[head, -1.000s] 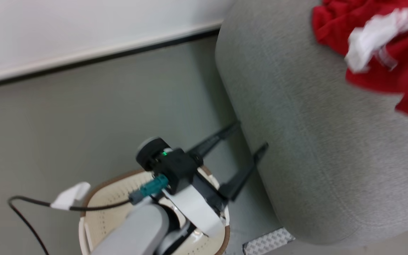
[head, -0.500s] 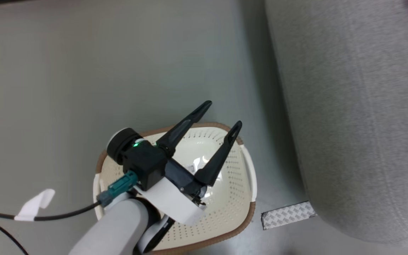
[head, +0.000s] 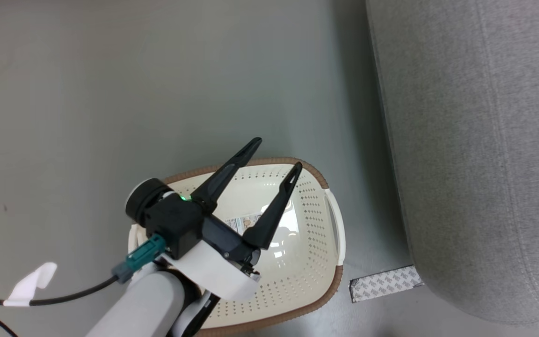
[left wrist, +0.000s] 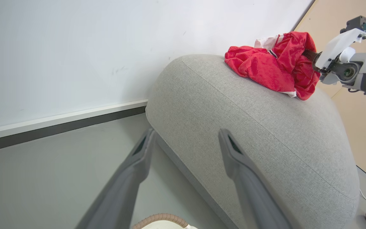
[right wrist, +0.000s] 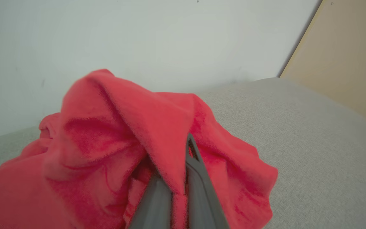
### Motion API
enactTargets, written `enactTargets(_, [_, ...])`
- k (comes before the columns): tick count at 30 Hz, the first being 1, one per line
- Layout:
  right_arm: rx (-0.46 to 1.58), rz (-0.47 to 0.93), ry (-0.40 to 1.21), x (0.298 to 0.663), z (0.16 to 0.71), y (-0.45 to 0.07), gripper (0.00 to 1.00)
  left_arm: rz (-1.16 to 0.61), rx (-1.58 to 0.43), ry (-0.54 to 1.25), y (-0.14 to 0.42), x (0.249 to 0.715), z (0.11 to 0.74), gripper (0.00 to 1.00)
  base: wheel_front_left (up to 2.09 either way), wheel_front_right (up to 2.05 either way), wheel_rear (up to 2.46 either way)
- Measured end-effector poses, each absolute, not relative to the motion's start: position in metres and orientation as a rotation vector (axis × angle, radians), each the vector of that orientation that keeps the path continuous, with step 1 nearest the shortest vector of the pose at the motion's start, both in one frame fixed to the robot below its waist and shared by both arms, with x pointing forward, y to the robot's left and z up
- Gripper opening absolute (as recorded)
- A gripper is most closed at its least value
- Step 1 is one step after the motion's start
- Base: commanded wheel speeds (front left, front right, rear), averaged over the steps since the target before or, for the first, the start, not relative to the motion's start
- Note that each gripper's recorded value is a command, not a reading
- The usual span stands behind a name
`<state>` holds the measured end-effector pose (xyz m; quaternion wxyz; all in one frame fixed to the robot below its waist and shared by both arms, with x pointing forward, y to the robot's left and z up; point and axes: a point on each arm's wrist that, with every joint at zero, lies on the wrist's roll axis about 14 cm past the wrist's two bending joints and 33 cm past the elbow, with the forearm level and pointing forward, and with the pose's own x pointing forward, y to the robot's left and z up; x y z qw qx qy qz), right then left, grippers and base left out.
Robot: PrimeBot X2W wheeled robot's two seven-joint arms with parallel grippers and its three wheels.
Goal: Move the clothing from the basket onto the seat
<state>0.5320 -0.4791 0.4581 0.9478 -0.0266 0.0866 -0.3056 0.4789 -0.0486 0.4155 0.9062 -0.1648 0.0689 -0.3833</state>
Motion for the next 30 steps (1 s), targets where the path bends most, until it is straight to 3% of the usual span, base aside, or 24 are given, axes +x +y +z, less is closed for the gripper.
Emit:
enactTargets(1, [-0.06, -0.621, 0.184, 0.53, 0.459, -0.479, 1.0, -0.787, -0.342, 0.133, -0.048, 0.479, 0.419, 1.0, 0.0, 0.0, 0.0])
enactTargets(16, [-0.148, -0.481, 0.149, 0.494, 0.49, -0.448, 1.0, -0.659, -0.325, 0.061, -0.02, 0.481, 0.453, 1.0, 0.0, 0.0, 0.0])
enactTargets(30, [-0.044, -0.256, -0.033, 0.451, 0.513, -0.338, 1.0, -0.358, -0.235, 0.06, 0.063, 0.466, 0.461, 1.0, 0.0, 0.0, 0.0])
